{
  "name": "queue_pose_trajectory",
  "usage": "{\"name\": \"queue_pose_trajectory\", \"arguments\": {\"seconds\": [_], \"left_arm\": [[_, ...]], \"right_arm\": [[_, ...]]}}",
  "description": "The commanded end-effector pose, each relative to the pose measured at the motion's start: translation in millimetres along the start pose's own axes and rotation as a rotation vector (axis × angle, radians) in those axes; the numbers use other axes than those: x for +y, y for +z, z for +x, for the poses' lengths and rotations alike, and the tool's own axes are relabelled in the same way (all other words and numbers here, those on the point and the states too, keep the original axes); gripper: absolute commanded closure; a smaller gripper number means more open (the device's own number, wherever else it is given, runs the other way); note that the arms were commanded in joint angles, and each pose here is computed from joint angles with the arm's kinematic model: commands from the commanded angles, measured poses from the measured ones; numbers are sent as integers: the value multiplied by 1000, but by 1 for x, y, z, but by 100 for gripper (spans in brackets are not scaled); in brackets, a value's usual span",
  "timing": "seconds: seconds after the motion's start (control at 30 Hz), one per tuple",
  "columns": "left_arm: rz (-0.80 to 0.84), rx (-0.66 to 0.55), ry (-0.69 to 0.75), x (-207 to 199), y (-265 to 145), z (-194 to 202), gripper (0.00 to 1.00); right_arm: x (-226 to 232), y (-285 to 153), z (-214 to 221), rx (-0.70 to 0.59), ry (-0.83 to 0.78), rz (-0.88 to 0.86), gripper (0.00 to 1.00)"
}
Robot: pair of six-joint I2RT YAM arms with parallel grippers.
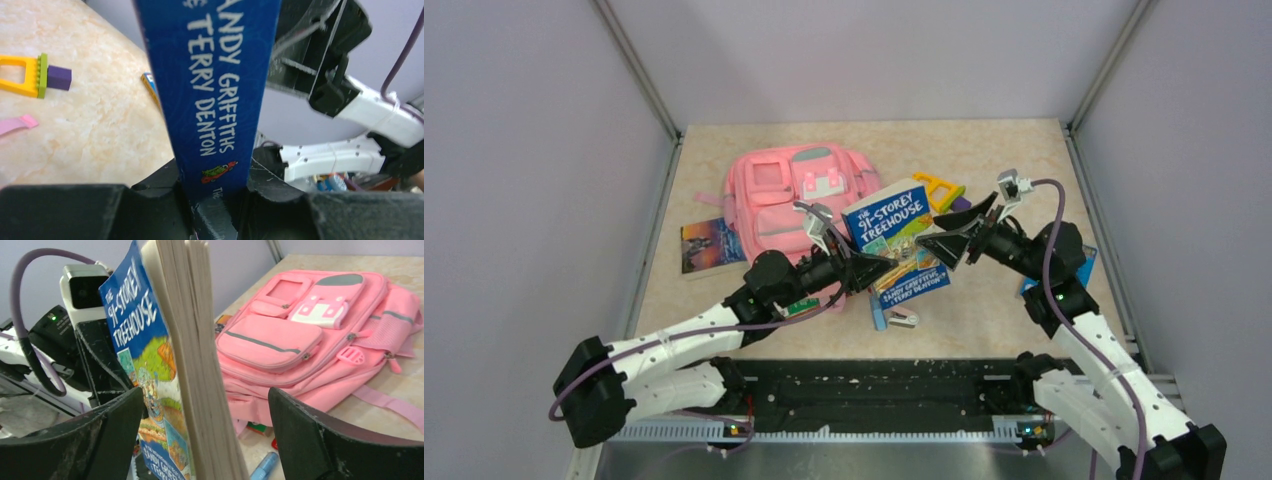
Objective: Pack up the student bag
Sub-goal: Pick up the book from the center of the board.
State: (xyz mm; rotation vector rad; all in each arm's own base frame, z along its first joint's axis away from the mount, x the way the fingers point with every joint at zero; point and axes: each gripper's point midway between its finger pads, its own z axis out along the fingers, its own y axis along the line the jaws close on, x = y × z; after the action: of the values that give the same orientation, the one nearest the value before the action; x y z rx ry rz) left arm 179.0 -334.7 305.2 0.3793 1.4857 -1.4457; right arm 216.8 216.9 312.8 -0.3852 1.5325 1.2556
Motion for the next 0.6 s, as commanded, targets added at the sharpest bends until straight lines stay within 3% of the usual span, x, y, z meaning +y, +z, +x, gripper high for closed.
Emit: {"name": "queue_pose_trajectory", "arguments": {"seconds": [0.0,0.2,0.4,0.5,0.57], "left_arm": [[153,-68,135,-42,-20,-31,100],[228,-55,189,-59,-31,-32,100],[283,-37,216,-70,-29,-33,100],[287,-41,231,-72,-28,-36,100],[272,-39,242,-70,-27,-37,100]], "right_arm": [[8,1,-14,14,-109,1,6],[27,9,10,175,-55,-201,5],[56,9,17,229,-26,-386,6],[68,8,18,247,-34,-444,13],[75,5,17,244,-37,-476,24]]}}
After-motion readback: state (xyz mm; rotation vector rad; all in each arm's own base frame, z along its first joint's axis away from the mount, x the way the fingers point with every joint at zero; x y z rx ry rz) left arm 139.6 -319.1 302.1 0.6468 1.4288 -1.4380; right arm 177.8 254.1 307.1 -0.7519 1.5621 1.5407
